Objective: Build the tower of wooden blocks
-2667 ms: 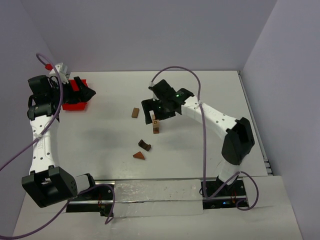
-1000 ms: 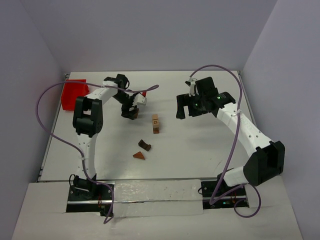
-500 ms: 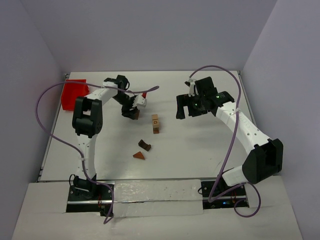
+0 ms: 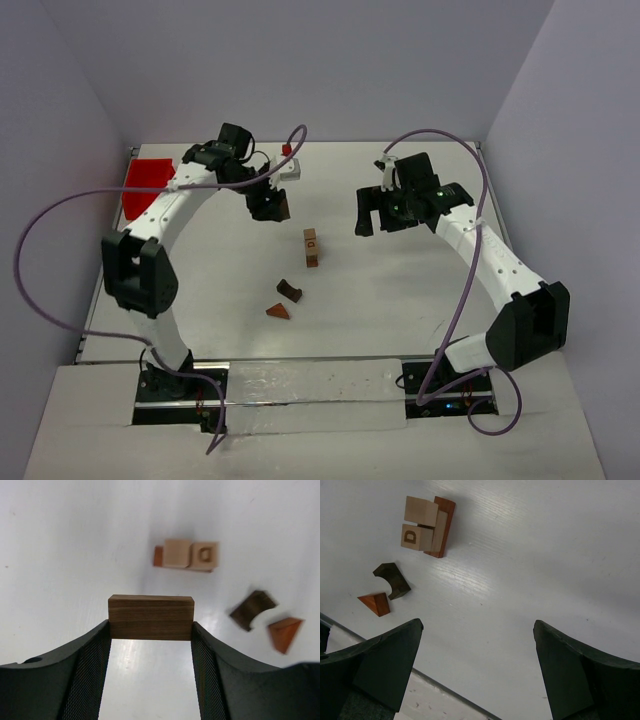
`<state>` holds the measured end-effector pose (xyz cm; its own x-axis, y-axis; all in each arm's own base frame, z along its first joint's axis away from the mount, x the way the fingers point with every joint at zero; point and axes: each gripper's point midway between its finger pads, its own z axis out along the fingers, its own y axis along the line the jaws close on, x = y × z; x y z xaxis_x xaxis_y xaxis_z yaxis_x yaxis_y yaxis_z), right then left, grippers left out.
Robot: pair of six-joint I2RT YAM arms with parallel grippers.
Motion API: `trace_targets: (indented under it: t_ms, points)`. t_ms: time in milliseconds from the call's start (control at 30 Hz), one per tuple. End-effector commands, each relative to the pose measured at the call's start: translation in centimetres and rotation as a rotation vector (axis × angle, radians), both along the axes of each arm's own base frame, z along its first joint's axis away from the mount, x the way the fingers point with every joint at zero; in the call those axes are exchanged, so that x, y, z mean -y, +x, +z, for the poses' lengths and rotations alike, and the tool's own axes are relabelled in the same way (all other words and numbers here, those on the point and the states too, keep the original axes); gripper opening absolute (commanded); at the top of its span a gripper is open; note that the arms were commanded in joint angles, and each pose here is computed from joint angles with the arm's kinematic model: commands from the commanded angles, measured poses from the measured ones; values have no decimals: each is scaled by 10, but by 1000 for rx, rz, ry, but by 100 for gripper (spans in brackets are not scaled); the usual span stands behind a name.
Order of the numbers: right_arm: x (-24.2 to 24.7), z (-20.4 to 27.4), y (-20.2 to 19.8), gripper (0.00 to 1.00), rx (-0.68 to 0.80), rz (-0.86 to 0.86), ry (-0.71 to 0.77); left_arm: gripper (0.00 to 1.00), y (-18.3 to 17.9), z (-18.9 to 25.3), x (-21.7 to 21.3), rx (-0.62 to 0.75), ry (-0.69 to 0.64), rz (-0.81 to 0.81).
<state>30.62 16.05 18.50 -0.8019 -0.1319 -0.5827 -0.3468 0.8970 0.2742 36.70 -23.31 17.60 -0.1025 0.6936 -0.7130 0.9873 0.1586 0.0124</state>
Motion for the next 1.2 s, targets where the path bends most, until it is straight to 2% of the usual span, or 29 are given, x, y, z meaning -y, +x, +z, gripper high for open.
trace_targets:
  t_ms: [0,200,533,867,1167]
  points:
    - [1,24,5,100,66,-1,27,19,-36,32,26,-33,-57,46]
    - [2,28,8,100,71,-5,27,22,-47,17,46,-72,-6,25]
    - [8,28,11,100,71,-23,20,28,-39,-21,63,-96,106,-1]
    - [7,28,13,100,61,-22,33,32,-33,-33,64,-3,109,-71]
    - [7,27,15,100,53,-25,33,35,-27,-43,68,-7,120,-84]
